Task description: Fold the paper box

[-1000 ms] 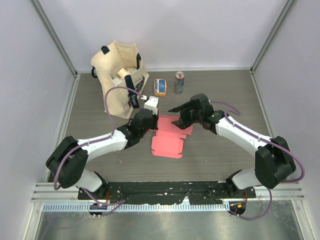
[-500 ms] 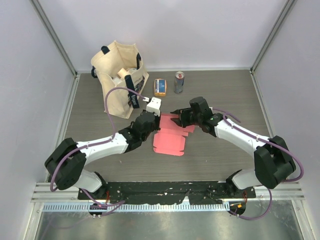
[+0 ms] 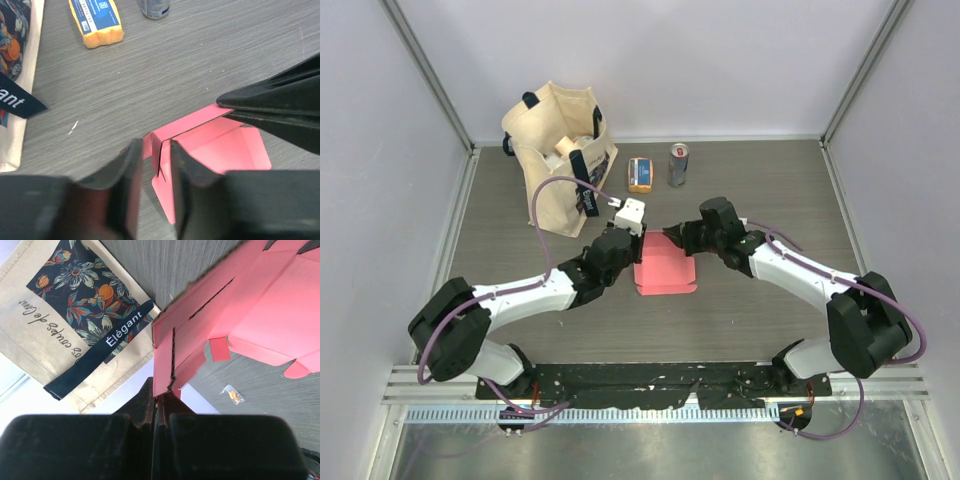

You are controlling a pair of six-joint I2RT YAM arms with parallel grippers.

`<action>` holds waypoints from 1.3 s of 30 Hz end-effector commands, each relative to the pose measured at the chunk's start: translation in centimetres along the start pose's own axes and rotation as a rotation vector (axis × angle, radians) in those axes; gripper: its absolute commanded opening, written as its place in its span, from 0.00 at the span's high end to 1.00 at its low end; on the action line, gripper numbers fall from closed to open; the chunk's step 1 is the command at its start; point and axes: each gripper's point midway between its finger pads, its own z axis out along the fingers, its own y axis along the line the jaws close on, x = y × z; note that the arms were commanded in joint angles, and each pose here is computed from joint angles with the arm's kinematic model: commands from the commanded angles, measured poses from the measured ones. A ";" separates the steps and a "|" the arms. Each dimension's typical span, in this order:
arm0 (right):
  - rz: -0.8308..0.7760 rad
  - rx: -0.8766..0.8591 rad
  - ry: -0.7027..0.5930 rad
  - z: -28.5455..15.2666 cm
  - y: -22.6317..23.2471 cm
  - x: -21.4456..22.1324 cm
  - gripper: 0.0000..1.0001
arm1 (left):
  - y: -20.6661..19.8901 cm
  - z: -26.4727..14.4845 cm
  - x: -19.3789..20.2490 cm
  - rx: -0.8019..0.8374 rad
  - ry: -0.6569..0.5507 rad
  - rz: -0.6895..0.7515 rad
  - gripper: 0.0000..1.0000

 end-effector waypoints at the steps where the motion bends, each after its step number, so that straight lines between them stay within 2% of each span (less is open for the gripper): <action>1: 0.001 -0.055 -0.025 -0.1 0.2 -0.6 0.98 | -1.0 -0.8 -2.1 0.052 -0.056 -0.081 0.55; 4: -0.001 -0.074 -0.014 0.8 -0.6 -0.9 0.99 | -2.4 -1.8 -1.4 0.140 -0.011 -0.126 0.41; 7: -0.024 -0.090 -0.010 1.8 -1.3 -1.3 0.98 | -2.6 -3.0 -1.6 0.181 0.016 -0.183 0.39; 9: -0.031 -0.114 0.013 2.2 -1.6 -1.2 0.99 | -2.4 -3.7 -1.7 0.198 0.035 -0.217 0.44; 10: -0.031 -0.113 0.021 2.6 -1.9 -1.2 0.99 | -1.6 -3.7 -1.3 0.183 0.065 -0.234 0.54; 13: -0.044 -0.119 0.039 3.4 -2.3 -1.1 0.98 | -0.9 -3.4 -0.6 0.172 0.123 -0.286 0.65; 18: -0.085 -0.125 0.007 4.0 -2.8 -1.9 0.98 | -0.7 -1.9 0.8 0.140 0.193 -0.261 0.74; 27: -0.196 -0.127 -0.090 5.3 -3.8 -4.7 0.98 | -0.1 0.0 1.8 0.077 0.211 -0.246 0.75; 39: -0.277 -0.175 -0.089 7.3 -4.3 -5.6 0.99 | 0.3 1.1 2.6 0.058 0.227 -0.283 0.77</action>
